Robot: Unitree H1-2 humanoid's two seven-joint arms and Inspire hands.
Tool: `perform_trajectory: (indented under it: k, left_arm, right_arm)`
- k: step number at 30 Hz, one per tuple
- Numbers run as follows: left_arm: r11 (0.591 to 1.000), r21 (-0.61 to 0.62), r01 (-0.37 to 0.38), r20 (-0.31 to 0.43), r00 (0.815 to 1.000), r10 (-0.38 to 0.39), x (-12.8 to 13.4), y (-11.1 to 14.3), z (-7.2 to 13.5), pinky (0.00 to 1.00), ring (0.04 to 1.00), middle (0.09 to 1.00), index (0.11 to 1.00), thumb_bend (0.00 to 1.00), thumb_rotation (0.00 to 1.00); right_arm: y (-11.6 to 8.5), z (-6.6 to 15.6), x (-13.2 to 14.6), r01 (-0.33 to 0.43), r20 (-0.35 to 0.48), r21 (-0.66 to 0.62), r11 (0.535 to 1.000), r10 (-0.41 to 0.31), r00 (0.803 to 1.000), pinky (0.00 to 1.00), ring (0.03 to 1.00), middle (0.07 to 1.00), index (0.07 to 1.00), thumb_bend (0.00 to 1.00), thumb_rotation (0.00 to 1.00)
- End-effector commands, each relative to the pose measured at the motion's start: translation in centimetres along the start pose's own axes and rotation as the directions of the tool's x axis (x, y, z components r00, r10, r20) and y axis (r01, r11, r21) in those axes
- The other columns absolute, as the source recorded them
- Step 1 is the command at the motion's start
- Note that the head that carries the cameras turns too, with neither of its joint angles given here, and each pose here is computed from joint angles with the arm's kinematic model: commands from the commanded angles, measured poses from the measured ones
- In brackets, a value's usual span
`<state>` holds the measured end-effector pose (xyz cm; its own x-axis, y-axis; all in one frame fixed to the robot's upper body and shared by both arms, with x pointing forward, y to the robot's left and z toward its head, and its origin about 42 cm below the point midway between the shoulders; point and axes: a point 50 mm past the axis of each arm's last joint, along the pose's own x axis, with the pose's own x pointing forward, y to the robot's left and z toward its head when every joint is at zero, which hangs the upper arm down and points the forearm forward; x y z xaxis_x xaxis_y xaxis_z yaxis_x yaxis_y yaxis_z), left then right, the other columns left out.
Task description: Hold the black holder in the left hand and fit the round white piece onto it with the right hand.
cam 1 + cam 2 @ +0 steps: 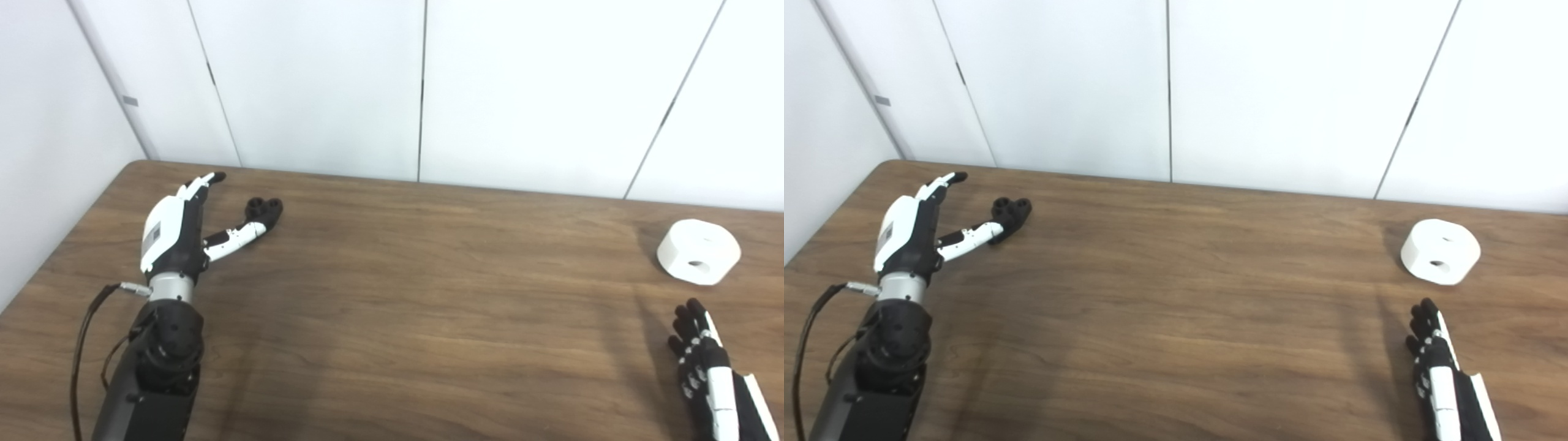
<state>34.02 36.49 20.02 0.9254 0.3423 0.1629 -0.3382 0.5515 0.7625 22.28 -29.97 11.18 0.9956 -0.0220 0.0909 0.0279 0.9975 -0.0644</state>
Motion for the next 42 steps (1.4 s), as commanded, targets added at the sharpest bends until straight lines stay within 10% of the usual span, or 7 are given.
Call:
perform_trajectory:
  k: [1, 12, 42]
  left_arm:
    - [0.993, 0.066, -0.099, 0.07, 0.993, 0.094, 2.4, 2.1, 1.1, 0.99, 0.976, 0.93, 0.869, 0.95, 0.55]
    - [0.968, 0.242, -0.062, -0.001, 0.998, 0.064, 5.4, 1.4, 0.4, 1.0, 0.999, 0.951, 0.848, 0.99, 0.62]
    - [0.982, 0.182, 0.045, -0.139, 0.99, -0.019, 6.2, -1.2, -1.2, 0.98, 0.961, 0.91, 0.792, 1.0, 0.54]
  right_arm:
    - [0.6, -1.9, -1.2, 0.008, -0.052, 0.032, 0.999, -0.006, 0.999, 1.0, 1.0, 0.985, 0.994, 0.63, 0.97]
    - [0.8, -1.4, -1.7, 0.002, -0.05, 0.035, 0.999, -0.001, 0.999, 1.0, 0.974, 0.98, 0.976, 0.67, 0.96]
    - [1.2, -1.2, -2.0, 0.006, -0.05, 0.014, 1.0, -0.005, 0.999, 1.0, 0.978, 0.968, 0.978, 0.62, 0.94]
